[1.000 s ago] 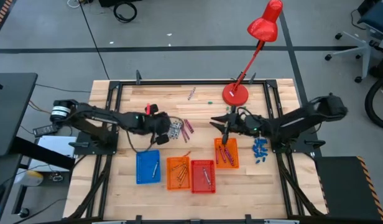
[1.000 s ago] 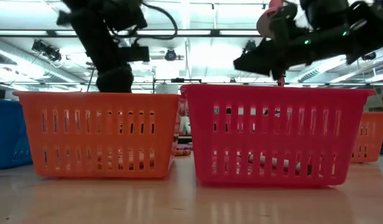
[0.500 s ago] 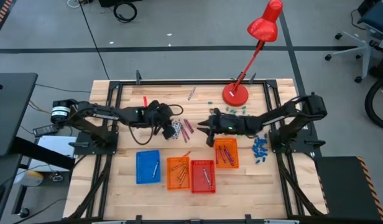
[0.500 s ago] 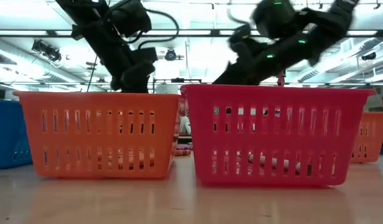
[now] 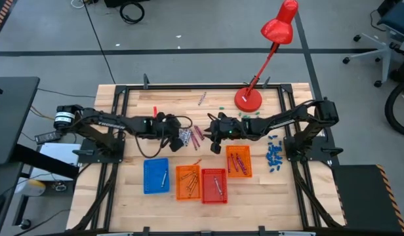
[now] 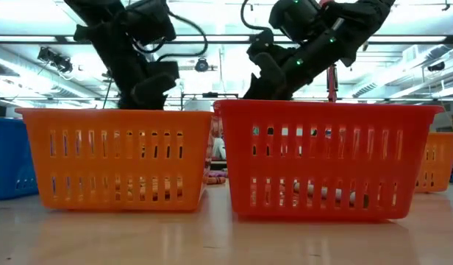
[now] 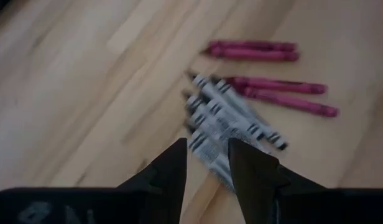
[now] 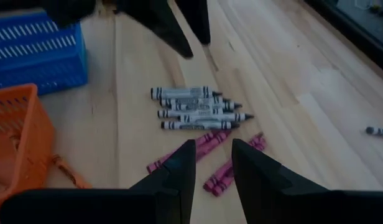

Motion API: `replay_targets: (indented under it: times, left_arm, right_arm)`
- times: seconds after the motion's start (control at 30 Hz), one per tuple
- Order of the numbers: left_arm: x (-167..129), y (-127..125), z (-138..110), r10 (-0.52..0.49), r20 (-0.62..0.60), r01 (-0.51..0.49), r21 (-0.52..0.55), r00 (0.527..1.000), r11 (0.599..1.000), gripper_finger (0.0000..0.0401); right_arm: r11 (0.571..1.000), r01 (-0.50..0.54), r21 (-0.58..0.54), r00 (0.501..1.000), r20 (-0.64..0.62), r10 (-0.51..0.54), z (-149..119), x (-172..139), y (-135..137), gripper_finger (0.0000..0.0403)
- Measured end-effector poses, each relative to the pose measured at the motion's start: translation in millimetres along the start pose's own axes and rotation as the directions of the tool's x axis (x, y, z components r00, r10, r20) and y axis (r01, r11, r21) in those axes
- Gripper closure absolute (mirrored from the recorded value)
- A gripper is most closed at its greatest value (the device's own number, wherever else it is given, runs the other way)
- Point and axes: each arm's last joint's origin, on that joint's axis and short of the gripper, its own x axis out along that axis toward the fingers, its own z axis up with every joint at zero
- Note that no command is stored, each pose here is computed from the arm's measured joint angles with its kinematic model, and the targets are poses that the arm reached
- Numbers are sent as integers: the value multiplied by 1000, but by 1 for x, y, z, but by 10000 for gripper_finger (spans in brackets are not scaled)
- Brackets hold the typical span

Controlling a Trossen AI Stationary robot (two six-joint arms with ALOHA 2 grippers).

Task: Sort crayons
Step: Put the black crayon into the blue bin

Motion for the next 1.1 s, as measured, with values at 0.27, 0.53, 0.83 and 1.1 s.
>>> replay_targets:
  times: [0.27,0.53,0.83,1.1]
  left_arm:
    - [16,0,-6,-49,-102,33,-157,994,987,271]
    - [39,-5,-18,-28,-206,-21,-232,978,973,271]
    - [50,-6,-23,18,-230,-74,-236,973,969,271]
    - [48,2,-28,63,-314,-113,-144,947,983,283]
  right_arm:
    - [1000,-1,-21,999,-48,0,-6,0,2,293]
    - [995,-14,-95,1000,6,14,-15,-3,17,293]
    - [993,-10,-113,1000,18,12,-17,-4,20,293]
    - [993,-13,-116,1000,24,15,-17,-4,20,293]
